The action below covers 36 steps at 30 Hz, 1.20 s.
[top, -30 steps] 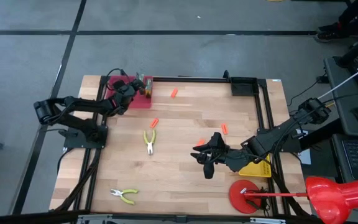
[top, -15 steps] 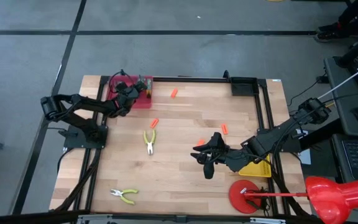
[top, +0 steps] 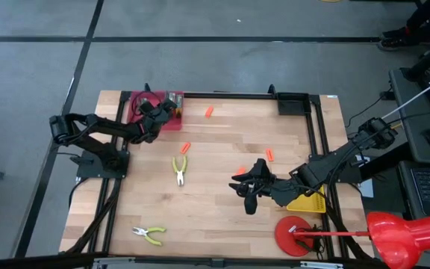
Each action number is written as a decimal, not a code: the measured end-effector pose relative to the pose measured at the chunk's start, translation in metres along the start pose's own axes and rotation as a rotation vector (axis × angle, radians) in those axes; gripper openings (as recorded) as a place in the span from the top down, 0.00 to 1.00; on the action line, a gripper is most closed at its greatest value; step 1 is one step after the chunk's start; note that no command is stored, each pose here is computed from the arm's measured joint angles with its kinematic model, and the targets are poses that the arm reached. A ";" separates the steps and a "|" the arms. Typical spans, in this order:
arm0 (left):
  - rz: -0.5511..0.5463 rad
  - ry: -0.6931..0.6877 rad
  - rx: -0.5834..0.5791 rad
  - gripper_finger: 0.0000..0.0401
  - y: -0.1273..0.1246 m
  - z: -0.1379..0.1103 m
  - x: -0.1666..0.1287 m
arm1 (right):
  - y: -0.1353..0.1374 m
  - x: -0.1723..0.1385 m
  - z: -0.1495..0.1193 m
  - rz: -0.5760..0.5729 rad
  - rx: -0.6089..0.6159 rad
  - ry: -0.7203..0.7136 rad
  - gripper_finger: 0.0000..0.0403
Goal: Pick & Place School Supplies
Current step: Put the yellow crayon box into the pink bin
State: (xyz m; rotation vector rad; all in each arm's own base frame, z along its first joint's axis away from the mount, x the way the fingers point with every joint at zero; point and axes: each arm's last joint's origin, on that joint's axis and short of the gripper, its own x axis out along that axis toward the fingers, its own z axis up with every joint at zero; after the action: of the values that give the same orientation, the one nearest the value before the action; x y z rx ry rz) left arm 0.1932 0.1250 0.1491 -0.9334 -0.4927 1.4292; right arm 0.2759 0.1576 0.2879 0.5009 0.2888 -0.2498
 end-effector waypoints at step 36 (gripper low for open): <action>-0.052 0.026 -0.018 0.88 0.009 -0.009 -0.018 | 0.000 0.000 0.000 0.000 0.008 0.001 0.64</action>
State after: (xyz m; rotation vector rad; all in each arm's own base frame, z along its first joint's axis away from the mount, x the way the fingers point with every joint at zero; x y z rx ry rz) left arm 0.1926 0.1039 0.1411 -0.9467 -0.5075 1.3663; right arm 0.2759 0.1576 0.2879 0.5085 0.2885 -0.2503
